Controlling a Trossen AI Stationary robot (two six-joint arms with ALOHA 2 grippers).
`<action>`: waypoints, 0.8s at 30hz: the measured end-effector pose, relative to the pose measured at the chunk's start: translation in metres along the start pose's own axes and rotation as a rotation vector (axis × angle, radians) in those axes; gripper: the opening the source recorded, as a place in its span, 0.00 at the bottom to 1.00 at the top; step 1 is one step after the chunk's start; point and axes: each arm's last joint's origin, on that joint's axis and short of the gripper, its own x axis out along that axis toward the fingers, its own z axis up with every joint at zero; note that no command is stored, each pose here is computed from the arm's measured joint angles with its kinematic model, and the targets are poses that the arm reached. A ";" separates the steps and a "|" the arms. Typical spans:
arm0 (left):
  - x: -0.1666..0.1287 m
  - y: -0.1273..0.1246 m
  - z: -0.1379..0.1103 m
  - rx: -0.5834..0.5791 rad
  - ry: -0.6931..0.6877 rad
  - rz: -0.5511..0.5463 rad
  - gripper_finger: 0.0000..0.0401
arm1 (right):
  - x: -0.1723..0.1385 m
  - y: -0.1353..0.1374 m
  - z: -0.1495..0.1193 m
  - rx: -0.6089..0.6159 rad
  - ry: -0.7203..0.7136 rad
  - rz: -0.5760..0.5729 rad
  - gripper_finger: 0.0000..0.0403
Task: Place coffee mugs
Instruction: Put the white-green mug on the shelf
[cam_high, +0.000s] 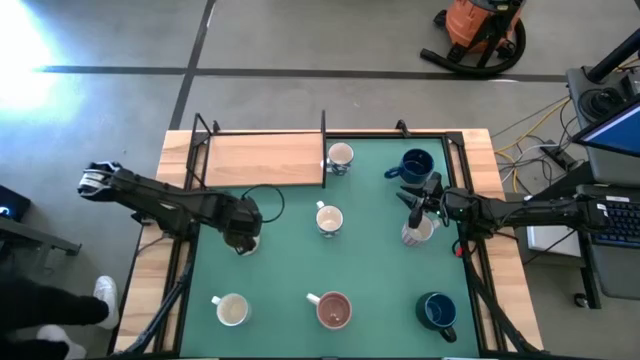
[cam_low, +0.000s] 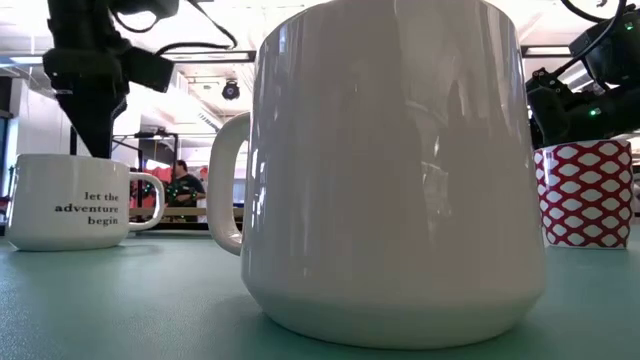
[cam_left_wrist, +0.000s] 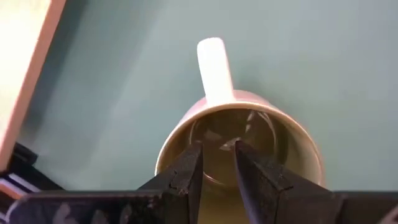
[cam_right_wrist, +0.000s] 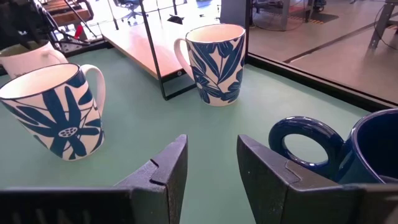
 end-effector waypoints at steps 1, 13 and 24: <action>-0.001 0.000 0.000 0.030 0.001 0.001 0.19 | 0.000 0.000 0.000 0.000 -0.001 0.001 0.32; -0.002 0.007 -0.007 0.292 0.042 0.037 0.19 | 0.000 0.000 0.000 -0.001 0.000 0.000 0.32; 0.022 0.007 -0.011 0.298 0.025 0.099 0.19 | 0.000 0.000 0.000 0.000 -0.001 0.000 0.32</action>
